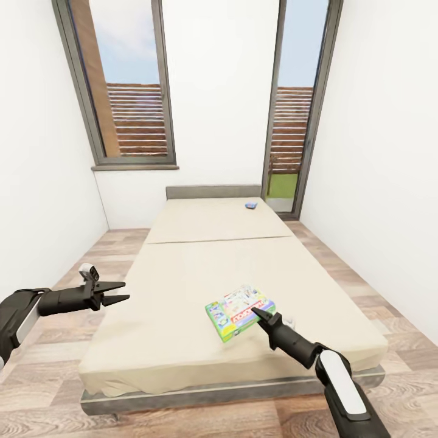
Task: Put all the toys in the child's room - the three board games (two on the bed and one on the table), the two jigsaw puzzles on the table, and the tennis ball on the table - inside the toy box on the table in the child's room.
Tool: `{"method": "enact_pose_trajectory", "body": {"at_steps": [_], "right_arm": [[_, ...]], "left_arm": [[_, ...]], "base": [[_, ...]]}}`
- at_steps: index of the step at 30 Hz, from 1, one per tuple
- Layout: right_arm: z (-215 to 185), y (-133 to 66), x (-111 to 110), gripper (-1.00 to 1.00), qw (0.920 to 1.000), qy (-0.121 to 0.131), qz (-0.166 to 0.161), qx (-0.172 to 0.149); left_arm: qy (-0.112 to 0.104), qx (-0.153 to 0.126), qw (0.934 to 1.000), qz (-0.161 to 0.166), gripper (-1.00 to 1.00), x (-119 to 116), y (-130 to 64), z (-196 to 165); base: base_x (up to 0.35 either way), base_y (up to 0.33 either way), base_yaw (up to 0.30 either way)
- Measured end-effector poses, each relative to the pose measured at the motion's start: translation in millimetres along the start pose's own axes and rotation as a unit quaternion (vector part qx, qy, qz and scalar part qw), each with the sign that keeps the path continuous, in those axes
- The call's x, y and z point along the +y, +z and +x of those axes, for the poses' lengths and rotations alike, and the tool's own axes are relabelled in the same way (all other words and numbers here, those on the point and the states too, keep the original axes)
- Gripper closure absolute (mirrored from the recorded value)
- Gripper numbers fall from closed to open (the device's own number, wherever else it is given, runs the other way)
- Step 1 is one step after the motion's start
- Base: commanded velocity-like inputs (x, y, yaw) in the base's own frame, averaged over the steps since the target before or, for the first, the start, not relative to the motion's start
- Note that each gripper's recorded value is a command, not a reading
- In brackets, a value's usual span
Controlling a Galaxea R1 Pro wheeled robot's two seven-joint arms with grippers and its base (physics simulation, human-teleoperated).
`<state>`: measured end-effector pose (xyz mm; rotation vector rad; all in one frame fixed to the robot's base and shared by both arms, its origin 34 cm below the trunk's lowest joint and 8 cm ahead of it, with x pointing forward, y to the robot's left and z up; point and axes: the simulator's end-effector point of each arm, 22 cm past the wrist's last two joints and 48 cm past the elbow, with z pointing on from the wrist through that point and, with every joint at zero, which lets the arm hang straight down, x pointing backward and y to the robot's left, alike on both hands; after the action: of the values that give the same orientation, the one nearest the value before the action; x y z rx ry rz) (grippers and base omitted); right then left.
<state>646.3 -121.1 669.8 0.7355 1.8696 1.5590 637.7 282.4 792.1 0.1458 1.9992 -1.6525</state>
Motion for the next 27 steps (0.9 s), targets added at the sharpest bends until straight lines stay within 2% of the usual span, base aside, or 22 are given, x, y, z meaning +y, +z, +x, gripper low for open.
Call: {"method": "enact_pose_trajectory", "body": {"at_steps": [2, 6, 16, 27], "right_arm": [[2, -4.7, 15, 1.0, 0.9997, -0.017, -0.005, 0.019], [1, -8.6, 31, 1.0, 0.9991, -0.029, -0.008, 0.031], [-12, -17.4, 54, 1.0, 0.9986, -0.044, -0.005, 0.03], [-21, -20.3, 75, 1.0, 0.9987, -0.044, -0.004, 0.026]], "left_arm": [[0.0, 0.0, 1.0, 0.0, -1.0, -4, 0.1, -3], [0.0, 0.001, 1.0, 0.002, -1.0, -11, 1.7, -7], [0.0, 0.002, 1.0, 0.002, -1.0, -27, 1.5, -20], [0.0, 0.002, 1.0, 0.003, -1.0, -46, 0.8, -34]], "base": [[0.0, 0.0, 0.0], [0.0, 0.0, 0.0], [0.0, 0.0, 0.0], [0.0, 0.0, 0.0]]}}
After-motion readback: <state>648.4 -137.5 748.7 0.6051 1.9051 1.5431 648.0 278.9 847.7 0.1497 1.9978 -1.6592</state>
